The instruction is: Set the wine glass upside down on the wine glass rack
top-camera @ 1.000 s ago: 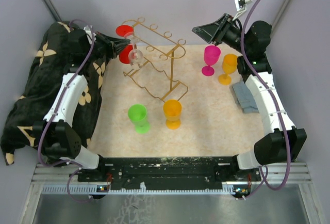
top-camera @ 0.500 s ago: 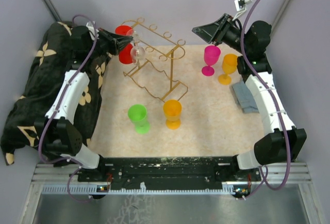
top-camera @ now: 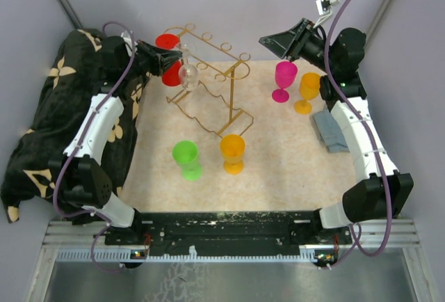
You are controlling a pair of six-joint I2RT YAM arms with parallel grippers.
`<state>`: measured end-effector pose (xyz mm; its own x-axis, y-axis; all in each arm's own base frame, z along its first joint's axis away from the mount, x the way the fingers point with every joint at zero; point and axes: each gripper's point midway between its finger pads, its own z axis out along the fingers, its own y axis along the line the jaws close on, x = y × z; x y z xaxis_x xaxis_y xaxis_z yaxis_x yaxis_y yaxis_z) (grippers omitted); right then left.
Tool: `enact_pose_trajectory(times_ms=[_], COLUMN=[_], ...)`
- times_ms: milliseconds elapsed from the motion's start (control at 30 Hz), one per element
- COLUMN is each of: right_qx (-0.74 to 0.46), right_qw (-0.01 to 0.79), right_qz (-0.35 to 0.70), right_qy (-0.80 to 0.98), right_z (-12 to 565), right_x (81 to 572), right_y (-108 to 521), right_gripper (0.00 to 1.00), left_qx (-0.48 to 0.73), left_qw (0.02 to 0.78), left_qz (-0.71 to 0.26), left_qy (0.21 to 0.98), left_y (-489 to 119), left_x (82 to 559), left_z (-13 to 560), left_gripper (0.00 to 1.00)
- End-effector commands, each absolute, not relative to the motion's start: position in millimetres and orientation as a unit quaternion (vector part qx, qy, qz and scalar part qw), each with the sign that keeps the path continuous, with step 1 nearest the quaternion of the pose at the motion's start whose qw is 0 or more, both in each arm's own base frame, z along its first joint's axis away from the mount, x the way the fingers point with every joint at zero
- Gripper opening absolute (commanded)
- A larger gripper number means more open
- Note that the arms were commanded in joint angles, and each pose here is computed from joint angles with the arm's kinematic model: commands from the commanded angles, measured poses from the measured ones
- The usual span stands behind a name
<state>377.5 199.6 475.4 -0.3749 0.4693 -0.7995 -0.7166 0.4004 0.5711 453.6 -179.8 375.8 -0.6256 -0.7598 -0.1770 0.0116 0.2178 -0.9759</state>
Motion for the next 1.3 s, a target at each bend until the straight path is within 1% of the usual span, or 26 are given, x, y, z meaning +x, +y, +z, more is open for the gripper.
enact_pose_trajectory(times_ms=[0,67,233,267,400,733,1000,1133,1267], right_qx=[-0.122,-0.121,-0.121,-0.121,-0.121,-0.117,-0.104,-0.069,-0.024], right_qw=[0.586,0.586,0.586,0.586,0.586,0.585,0.59,0.587,0.583], right_qz=[0.536,0.536,0.537,0.537,0.537,0.534,0.509,0.465,0.374], right_qy=[0.596,0.595,0.595,0.595,0.594,0.599,0.618,0.659,0.721], right_z=[505.9,506.5,507.2,507.0,507.5,504.9,496.1,476.9,444.7], right_x=[359.8,359.3,357.3,357.1,354.4,351.2,355.8,372.9,401.5], right_y=[196.4,196.4,196.5,196.1,195.9,194.5,189.0,178.5,155.6], right_gripper=[0.43,0.43,0.43,0.43,0.43,0.43,0.43,0.43,0.43], left_qx=[-0.243,-0.242,-0.241,-0.24,-0.237,-0.235,-0.226,-0.218,-0.203], left_qw=[0.359,0.359,0.36,0.36,0.361,0.357,0.361,0.361,0.369], left_qz=[-0.571,-0.57,-0.57,-0.571,-0.573,-0.572,-0.571,-0.574,-0.576], left_qy=[0.697,0.698,0.698,0.698,0.697,0.7,0.702,0.702,0.7], left_y=[-183.8,-183.6,-183.2,-183.4,-183.5,-183.0,-182.6,-183.0,-182.5], left_x=[441.9,440.0,436.2,435.5,432.9,421.3,411.4,403.1,391.4], left_z=[389.1,388.5,388.6,389.4,392.2,388.0,389.7,393.2,404.2], left_gripper=[0.12,0.16,0.22,0.24,0.29,0.34,0.34,0.35,0.37])
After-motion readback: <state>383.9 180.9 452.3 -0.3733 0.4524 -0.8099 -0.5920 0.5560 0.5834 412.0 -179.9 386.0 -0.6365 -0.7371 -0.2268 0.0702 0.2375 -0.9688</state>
